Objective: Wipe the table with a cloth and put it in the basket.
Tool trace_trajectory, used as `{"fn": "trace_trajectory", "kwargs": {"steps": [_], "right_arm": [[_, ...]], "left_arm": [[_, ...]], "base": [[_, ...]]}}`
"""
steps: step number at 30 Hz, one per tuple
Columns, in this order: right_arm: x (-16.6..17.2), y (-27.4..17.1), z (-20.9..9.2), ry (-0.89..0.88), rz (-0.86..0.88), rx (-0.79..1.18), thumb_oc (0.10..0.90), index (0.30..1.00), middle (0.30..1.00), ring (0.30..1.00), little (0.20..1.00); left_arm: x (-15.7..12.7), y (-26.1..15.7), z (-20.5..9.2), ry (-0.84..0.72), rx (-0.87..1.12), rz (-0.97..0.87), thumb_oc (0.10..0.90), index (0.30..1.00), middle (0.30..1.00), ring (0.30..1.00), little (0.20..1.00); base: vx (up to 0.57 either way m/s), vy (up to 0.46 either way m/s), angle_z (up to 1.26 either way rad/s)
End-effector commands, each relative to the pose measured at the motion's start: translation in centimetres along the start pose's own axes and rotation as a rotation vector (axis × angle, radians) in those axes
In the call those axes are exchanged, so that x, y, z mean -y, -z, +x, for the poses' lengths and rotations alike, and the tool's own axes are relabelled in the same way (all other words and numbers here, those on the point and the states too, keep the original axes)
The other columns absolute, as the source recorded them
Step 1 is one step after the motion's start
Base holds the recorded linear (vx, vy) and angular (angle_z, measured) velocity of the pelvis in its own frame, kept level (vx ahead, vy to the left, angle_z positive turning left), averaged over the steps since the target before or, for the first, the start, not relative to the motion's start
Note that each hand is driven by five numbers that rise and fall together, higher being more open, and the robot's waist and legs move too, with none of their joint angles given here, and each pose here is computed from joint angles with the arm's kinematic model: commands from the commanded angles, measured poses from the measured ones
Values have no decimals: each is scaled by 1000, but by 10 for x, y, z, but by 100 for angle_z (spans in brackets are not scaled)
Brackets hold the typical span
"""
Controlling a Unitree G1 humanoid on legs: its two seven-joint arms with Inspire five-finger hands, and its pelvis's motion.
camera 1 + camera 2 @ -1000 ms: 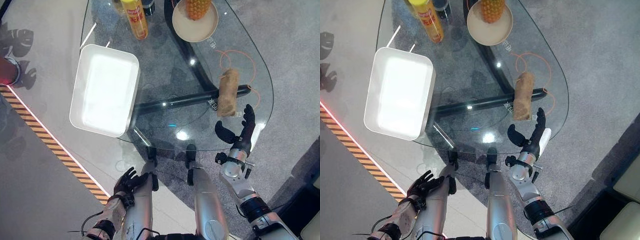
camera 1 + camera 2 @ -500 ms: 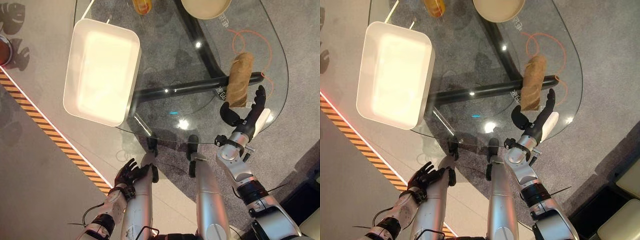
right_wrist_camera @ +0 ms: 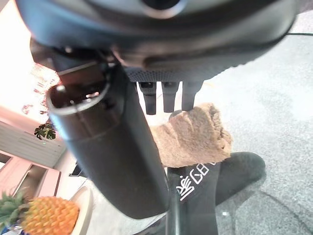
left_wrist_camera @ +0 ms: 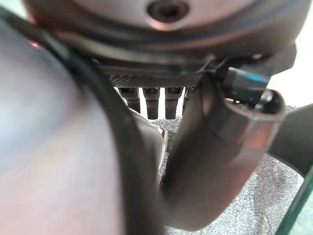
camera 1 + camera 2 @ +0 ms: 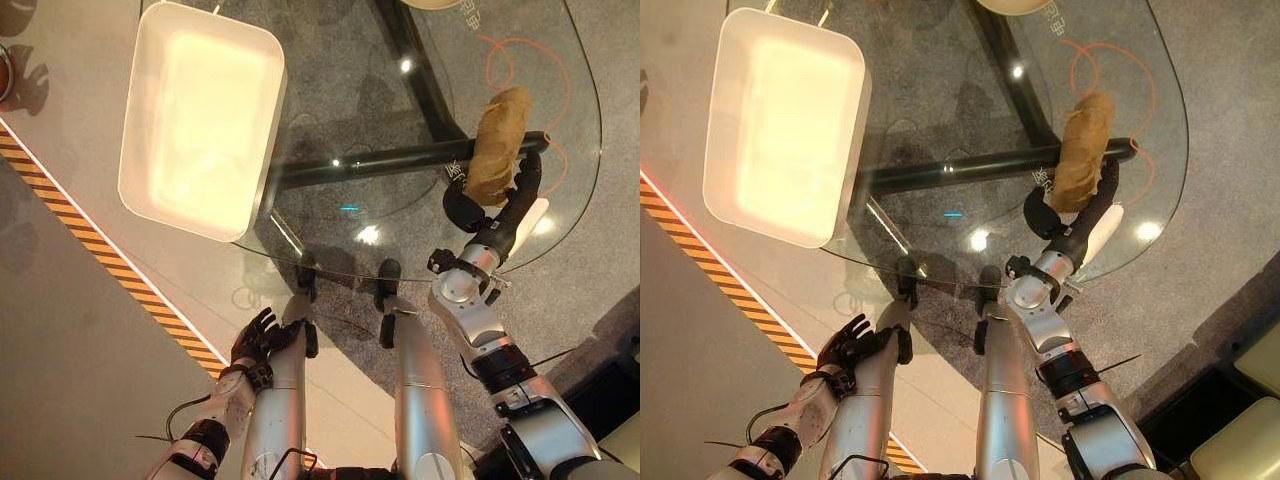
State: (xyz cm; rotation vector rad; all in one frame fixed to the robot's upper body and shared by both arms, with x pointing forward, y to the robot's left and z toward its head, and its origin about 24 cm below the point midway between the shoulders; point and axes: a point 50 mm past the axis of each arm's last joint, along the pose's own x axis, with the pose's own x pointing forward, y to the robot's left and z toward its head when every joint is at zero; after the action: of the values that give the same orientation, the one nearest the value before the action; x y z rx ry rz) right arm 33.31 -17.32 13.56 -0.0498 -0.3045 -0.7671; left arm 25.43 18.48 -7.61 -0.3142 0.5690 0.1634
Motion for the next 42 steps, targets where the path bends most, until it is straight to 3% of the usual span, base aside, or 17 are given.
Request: {"fn": "trace_trajectory", "kwargs": {"steps": [1,15,23,24,25,27,28,42], "right_arm": [[17,-17,14,152,58,61,800,900,900,900,900],[22,-25,43,289,-32,76,800,900,900,900,900],[19,-37,57,269,-48,122,800,900,900,900,900],[19,-39,58,261,-52,131,753,860,860,860,853],[18,-41,59,256,-52,135,498,641,641,641,598],[17,-44,61,246,-50,134,300,472,472,472,400],[16,-44,61,237,-50,129,100,300,300,300,200],[13,-41,59,175,-75,105,100,300,300,300,200]], "left_arm": [[15,34,-10,31,-96,-38,800,900,900,900,900],[24,26,-8,64,-76,-31,800,900,900,900,900],[30,22,-7,84,-72,-22,800,900,900,900,900],[30,22,-7,85,-73,-21,800,900,900,900,900],[31,22,-7,86,-74,-21,800,900,900,900,900],[30,22,-7,88,-75,-20,800,900,900,900,900],[30,22,-7,88,-74,-21,800,900,900,900,900],[29,20,-7,83,-66,-44,800,900,900,900,900]], "base": [[0,0,0],[0,0,0],[3,-8,1],[0,0,0],[0,0,0],[0,0,0],[0,0,0],[0,0,0]]}}
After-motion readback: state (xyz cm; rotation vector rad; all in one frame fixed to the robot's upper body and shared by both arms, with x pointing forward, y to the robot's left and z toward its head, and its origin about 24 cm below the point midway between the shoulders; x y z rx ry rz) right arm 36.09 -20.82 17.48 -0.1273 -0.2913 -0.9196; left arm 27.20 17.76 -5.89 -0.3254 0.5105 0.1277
